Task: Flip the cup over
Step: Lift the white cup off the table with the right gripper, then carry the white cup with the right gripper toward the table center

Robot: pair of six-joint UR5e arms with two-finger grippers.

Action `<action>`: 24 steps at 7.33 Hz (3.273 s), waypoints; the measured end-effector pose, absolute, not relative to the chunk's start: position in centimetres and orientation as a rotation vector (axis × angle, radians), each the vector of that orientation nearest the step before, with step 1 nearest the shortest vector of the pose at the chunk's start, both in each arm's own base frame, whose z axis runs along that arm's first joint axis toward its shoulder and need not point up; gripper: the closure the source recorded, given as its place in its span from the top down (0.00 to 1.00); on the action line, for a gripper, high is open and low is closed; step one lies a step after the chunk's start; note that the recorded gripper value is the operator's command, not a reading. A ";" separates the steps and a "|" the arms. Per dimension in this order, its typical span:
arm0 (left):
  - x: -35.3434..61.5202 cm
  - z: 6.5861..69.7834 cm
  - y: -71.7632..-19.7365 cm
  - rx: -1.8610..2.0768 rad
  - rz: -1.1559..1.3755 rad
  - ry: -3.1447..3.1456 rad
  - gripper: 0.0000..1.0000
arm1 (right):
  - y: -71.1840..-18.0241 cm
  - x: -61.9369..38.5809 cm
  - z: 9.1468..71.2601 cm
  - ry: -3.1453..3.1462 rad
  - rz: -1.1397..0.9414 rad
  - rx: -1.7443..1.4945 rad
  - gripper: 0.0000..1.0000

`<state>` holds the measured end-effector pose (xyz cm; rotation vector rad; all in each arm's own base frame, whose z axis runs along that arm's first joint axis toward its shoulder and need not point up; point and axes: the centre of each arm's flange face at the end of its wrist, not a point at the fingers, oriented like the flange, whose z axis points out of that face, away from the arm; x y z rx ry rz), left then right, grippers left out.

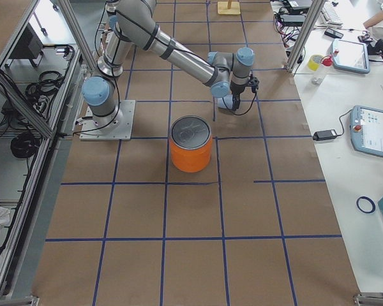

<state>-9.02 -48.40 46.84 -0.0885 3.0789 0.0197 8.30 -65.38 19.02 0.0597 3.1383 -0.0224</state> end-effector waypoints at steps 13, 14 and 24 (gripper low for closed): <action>-8.5 47.2 -48.6 -0.103 0.002 3.077 1.00 | -57.1 35.2 25.8 2.930 -0.334 -1.076 0.24; -7.7 47.4 -48.8 -0.120 -0.003 3.077 1.00 | -56.1 37.2 25.1 2.849 -0.339 -1.266 0.23; -6.8 47.0 -48.9 -0.143 0.009 3.077 1.00 | -53.3 43.4 19.8 2.232 -0.347 -2.168 0.29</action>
